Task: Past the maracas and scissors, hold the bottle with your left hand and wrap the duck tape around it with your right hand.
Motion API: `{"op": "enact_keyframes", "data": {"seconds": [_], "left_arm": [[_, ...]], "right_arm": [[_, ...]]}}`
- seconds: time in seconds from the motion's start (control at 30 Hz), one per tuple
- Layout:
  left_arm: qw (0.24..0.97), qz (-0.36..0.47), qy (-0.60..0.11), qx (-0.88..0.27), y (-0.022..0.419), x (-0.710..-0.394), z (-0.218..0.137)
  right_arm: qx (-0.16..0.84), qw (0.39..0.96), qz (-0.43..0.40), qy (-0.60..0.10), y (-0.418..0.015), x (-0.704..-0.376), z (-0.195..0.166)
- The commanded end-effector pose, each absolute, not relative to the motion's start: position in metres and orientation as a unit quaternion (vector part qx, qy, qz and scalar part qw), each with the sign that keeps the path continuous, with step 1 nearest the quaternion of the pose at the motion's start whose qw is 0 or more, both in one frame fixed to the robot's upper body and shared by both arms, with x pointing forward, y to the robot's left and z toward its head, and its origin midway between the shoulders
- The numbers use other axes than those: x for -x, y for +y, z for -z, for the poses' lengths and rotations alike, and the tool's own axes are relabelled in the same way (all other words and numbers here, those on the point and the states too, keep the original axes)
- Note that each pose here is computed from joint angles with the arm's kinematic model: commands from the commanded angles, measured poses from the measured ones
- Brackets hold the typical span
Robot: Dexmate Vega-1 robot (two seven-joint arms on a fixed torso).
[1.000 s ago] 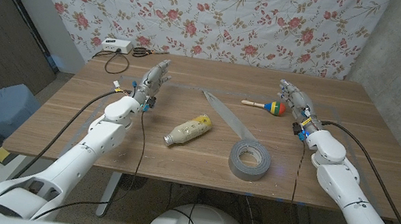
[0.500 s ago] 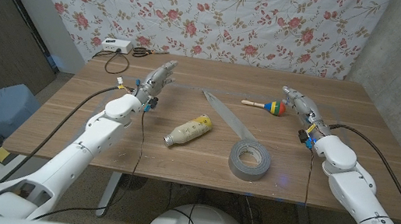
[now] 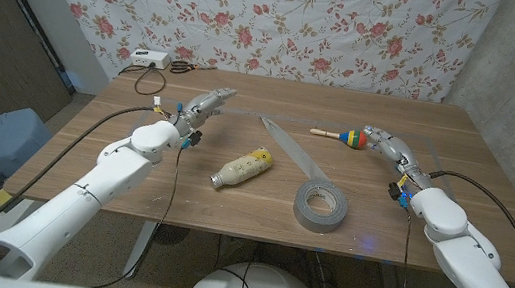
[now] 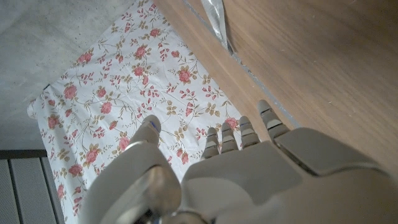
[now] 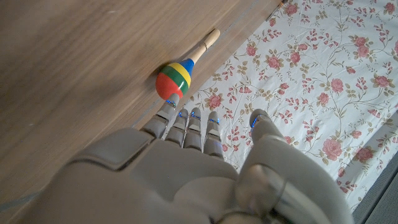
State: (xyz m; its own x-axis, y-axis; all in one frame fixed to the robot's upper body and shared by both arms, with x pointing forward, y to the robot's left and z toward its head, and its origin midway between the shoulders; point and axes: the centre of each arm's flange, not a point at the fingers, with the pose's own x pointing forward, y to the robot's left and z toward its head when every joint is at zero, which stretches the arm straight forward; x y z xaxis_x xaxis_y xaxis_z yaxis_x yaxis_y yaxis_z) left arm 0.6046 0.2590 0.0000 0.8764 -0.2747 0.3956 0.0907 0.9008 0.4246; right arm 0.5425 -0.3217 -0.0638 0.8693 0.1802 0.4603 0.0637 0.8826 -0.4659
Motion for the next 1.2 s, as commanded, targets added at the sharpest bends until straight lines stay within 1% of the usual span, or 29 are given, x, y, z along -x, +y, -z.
{"op": "enact_keyframes", "data": {"seconds": [0.03, 0.43, 0.8, 1.2], "left_arm": [[0.928, 0.085, -0.193, -0.307, 0.248, -0.566, 0.002], [0.888, 0.097, -0.147, -0.425, 0.239, -0.541, -0.010], [0.851, 0.112, -0.111, -0.502, 0.225, -0.524, -0.017], [0.790, 0.111, -0.052, -0.601, 0.207, -0.498, -0.026]], "right_arm": [[0.251, 0.937, -0.019, -0.241, -0.332, -0.522, 0.089], [0.242, 0.936, -0.007, -0.254, -0.343, -0.515, 0.095], [0.237, 0.935, -0.008, -0.264, -0.351, -0.515, 0.098], [0.237, 0.933, -0.002, -0.272, -0.362, -0.511, 0.103]]}}
